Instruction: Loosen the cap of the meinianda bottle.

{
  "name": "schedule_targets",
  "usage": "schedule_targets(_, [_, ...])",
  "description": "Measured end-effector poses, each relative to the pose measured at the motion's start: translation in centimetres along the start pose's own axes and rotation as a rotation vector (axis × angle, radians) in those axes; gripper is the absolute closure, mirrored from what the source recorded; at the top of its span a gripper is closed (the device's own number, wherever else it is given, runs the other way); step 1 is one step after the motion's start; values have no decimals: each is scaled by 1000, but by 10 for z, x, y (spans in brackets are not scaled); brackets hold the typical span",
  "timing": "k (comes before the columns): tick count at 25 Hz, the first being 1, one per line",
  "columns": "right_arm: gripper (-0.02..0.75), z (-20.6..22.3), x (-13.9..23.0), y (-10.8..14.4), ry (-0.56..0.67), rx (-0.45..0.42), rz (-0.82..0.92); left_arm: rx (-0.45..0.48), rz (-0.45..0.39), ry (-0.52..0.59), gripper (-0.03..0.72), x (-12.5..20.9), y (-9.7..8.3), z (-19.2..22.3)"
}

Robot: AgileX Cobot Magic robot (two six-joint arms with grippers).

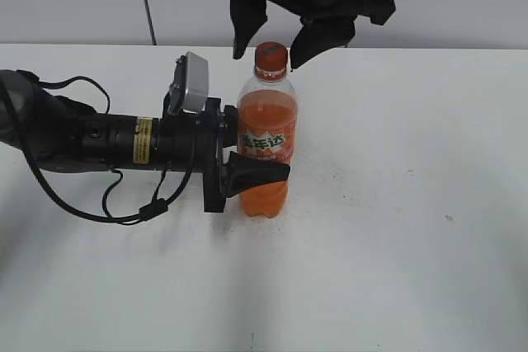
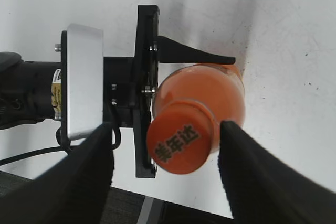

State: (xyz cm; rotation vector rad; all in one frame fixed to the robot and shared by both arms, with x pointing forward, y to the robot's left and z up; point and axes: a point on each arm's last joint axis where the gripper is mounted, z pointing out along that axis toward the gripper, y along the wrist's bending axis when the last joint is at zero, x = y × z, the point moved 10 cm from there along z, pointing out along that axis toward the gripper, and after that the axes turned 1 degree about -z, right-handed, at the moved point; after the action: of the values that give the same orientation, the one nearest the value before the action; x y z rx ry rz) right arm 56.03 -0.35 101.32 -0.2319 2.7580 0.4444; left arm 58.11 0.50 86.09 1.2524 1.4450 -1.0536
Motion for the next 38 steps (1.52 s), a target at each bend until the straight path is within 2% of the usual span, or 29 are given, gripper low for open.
schedule_targets(6, [319, 0, -1, 0, -7, 0, -2, 0, 0, 0, 266, 0, 0, 0])
schedule_targets(28, [344, 2, -2, -5, -8, 26, -23, 0, 0, 0, 266, 0, 0, 0])
schedule_targets(38, [405, 3, -4, -6, -17, 35, -32, 0, 0, 0, 266, 0, 0, 0])
